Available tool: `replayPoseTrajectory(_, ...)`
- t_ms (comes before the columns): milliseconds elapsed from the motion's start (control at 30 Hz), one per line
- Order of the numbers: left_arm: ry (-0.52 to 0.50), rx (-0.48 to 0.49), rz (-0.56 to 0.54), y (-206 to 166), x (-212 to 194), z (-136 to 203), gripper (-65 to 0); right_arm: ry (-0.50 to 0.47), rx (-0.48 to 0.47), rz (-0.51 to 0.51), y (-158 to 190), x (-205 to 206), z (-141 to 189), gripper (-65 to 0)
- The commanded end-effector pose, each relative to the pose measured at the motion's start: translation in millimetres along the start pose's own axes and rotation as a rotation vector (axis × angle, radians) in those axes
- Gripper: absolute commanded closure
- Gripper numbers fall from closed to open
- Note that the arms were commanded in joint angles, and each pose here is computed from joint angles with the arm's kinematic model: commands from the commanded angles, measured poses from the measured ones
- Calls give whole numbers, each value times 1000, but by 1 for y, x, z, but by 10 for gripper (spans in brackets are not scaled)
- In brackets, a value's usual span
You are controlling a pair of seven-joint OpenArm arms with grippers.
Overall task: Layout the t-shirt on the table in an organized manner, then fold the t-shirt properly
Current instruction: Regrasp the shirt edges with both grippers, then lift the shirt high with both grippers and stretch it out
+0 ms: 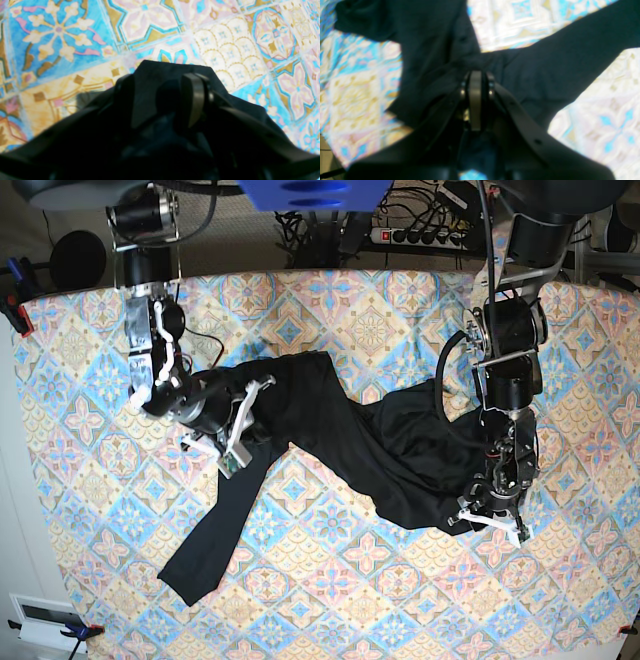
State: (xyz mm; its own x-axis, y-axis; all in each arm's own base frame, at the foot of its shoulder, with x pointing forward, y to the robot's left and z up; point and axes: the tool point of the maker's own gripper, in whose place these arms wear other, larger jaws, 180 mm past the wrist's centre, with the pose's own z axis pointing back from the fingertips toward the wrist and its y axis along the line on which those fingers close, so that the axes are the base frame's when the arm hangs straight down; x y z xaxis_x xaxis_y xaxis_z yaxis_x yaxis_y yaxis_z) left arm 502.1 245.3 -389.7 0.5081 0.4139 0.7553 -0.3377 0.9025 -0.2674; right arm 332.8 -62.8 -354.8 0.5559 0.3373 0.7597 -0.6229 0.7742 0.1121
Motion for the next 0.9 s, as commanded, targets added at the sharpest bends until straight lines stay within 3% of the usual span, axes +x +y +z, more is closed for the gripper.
replayPoseTrajectory(0,-63,-26,-1,-13,29,1,-300,-43,-11,13,-1,10,10,0)
replayPoseTrajectory(300,-65,-30,-1,-15,30,1,-300,-1,-109,2,3,-36,70,0)
replayPoseTrajectory(567,-55,-9,-50,-9,24,1,-300,79,-137,-66,6,-80,89,0)
replayPoseTrajectory(700,28,37,-131,7,-12,-3,-300,91,-133,-73,9,-86,90,0)
replayPoseTrajectory(867,107,58,-152,19,-45,-4,-300,94,-130,-70,10,-86,89,0)
